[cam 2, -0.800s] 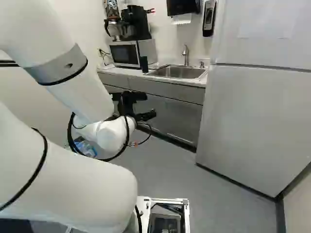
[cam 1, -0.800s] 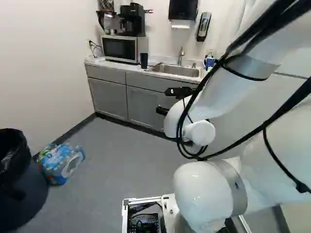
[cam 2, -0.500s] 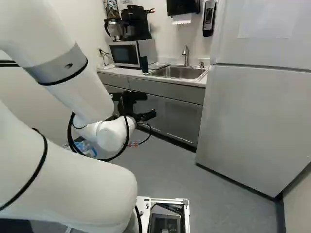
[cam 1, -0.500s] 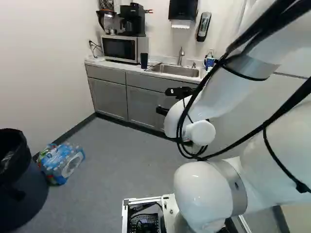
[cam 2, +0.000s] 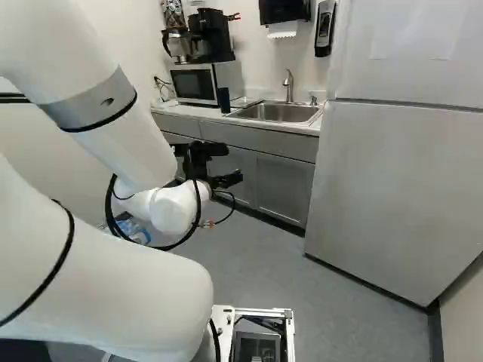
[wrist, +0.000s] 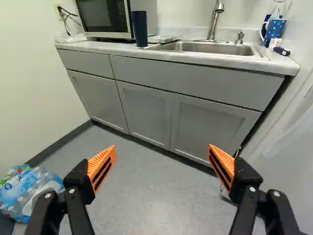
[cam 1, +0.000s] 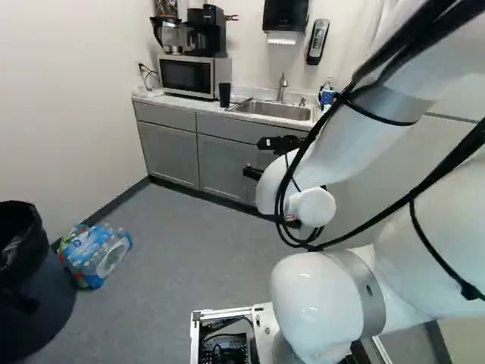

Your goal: Rinse the cup and place it in the tray

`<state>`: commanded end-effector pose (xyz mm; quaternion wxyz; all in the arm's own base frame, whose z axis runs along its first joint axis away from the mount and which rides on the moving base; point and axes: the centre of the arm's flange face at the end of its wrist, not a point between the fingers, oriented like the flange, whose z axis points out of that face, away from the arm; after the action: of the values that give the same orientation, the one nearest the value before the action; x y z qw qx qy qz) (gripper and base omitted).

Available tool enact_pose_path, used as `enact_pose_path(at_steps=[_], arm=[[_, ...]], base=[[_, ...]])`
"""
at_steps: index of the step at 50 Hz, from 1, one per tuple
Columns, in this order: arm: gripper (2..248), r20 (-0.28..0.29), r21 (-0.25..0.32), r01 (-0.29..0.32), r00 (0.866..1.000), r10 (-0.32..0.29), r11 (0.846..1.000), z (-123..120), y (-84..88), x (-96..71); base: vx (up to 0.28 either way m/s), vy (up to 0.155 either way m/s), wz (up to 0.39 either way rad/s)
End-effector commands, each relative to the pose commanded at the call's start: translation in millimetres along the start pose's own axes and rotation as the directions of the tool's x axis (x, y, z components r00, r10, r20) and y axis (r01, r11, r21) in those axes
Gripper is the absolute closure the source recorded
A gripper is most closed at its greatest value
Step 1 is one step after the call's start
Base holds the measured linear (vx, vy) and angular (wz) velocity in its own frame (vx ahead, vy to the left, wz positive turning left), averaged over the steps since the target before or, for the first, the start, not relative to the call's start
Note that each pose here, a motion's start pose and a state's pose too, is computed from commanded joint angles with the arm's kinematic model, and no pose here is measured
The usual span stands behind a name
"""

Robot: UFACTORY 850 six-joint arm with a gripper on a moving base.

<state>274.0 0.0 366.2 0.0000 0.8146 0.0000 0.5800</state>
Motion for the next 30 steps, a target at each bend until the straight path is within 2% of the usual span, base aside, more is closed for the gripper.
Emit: enact_pose_path(at_steps=[30], arm=[[3,-0.003,0.0,0.0,1.0,0.0,1.0,25.6,0.0,17.1]], base=[[0.0,0.0,0.0]])
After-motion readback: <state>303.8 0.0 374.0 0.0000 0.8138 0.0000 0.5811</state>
